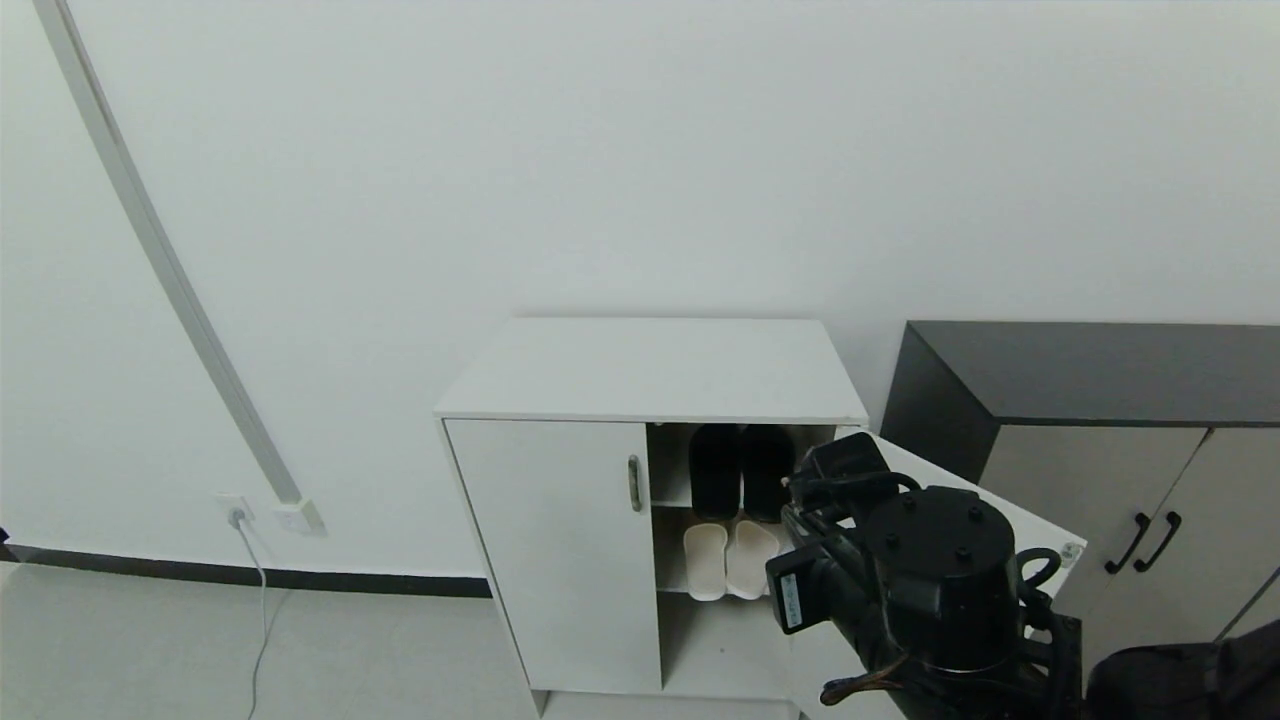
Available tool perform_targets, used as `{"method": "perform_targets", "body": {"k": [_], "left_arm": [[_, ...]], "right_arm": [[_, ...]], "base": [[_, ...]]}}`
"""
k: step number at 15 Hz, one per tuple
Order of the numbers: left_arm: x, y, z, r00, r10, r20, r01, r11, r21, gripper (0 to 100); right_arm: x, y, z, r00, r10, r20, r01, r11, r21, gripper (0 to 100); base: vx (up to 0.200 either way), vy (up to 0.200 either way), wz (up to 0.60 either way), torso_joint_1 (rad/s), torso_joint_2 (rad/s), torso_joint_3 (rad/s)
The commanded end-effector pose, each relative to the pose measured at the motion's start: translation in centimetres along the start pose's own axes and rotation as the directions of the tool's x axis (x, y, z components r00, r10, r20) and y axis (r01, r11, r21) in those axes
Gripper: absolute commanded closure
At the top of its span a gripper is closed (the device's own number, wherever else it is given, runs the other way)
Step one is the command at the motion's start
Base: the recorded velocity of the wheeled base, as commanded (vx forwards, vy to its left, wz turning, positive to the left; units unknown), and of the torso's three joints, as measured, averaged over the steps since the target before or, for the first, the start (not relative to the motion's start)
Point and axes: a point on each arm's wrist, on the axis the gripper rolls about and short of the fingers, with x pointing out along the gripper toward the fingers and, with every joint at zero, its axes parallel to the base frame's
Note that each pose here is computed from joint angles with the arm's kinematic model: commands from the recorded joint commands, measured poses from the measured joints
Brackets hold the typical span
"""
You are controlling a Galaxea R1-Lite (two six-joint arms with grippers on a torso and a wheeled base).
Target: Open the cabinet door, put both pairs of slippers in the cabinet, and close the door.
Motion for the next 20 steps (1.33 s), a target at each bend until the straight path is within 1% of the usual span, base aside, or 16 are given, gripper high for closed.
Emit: {"method": "perform_targets", "body": {"k": [1, 4, 11, 13, 20], "left_arm": [[0.0, 0.0, 0.0, 1.000, 0.001, -0.001, -0.001, 1.000, 0.000, 100], [0.0, 0.0, 0.0, 1.000, 0.001, -0.001, -0.001, 1.000, 0.000, 100], [0.0, 0.0, 0.0, 1.000, 0.003, -0.001, -0.003, 1.000, 0.000, 100], [0.0, 0.0, 0.0, 1.000, 0.003, -0.001, -0.003, 1.000, 0.000, 100], [0.0, 0.0, 0.0, 1.000, 0.003, -0.001, -0.003, 1.000, 0.000, 100]], "right_arm": [[0.3, -0.1, -0.2, 1.000, -0.012, -0.002, 0.012, 1.000, -0.003, 100], [0.5, -0.5, -0.7, 0.999, -0.027, -0.018, 0.026, 0.999, -0.028, 100], [0.4, -0.9, -0.9, 0.999, -0.036, -0.023, 0.035, 0.999, -0.035, 100], [0.6, -1.3, -0.9, 0.999, -0.046, -0.021, 0.045, 0.998, -0.046, 100], [0.5, -1.5, -1.1, 0.999, -0.045, -0.003, 0.044, 0.998, -0.053, 100]], "base": [[0.000, 0.000, 0.00, 0.232, -0.51, -0.276], [0.000, 0.000, 0.00, 0.149, -0.33, -0.180], [0.000, 0.000, 0.00, 0.005, -0.01, -0.005], [0.000, 0.000, 0.00, 0.000, 0.00, 0.000], [0.000, 0.000, -0.60, 0.004, 0.00, 0.004]]}}
